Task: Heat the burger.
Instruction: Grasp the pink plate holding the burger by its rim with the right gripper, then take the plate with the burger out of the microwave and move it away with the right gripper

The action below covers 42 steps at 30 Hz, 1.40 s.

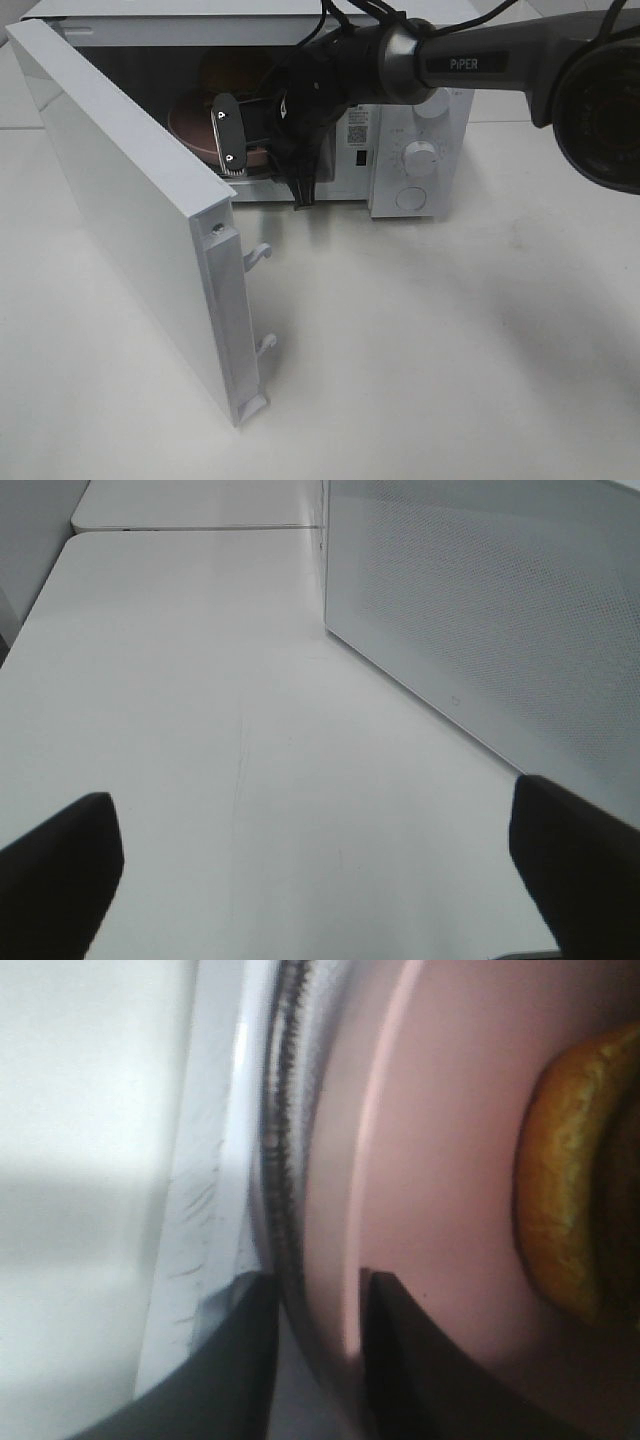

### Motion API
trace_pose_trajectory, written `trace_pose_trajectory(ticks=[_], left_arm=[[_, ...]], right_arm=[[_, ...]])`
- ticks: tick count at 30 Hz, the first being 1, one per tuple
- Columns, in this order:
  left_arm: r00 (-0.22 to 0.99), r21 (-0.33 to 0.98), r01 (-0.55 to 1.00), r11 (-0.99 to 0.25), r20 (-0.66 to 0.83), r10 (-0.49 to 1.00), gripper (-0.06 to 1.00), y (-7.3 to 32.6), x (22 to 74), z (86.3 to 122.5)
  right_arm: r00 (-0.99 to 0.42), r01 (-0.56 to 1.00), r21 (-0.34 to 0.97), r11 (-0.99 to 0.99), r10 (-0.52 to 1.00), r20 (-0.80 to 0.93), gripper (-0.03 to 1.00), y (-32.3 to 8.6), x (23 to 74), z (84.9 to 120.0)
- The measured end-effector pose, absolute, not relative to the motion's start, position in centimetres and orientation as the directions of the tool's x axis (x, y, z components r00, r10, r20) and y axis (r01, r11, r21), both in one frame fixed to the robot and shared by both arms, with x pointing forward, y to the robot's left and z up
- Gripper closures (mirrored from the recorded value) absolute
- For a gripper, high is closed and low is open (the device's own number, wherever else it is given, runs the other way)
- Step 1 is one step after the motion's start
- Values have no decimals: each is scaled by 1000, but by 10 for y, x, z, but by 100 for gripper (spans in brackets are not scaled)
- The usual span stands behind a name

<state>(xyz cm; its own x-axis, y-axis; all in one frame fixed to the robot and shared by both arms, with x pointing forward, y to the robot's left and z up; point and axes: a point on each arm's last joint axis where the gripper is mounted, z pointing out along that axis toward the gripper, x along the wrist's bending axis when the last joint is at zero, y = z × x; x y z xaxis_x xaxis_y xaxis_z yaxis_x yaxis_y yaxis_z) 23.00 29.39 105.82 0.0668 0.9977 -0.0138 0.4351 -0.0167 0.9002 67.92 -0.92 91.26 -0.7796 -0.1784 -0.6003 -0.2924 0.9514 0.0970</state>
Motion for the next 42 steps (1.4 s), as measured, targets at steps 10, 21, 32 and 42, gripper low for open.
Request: trace_pose_trajectory(ticks=[10,21,32,42], left_arm=[[67,900,435,-17,-14,998,-4,294,230,1058],[67,900,435,-17,-14,998,-4,294,230,1058],[67,900,435,-17,-14,998,-4,294,230,1058],[67,900,435,-17,-14,998,-4,294,230,1058]], right_arm=[[-775,-333,70,940,-230,-589,87,-5,673,918],[-780,-399,31,916,-322,-536,87,-8,663,938],[-742,-495,-18,869,-434,-511,87,-18,645,939],[-675,-578,23,816,-461,-576,87,-26,621,936]])
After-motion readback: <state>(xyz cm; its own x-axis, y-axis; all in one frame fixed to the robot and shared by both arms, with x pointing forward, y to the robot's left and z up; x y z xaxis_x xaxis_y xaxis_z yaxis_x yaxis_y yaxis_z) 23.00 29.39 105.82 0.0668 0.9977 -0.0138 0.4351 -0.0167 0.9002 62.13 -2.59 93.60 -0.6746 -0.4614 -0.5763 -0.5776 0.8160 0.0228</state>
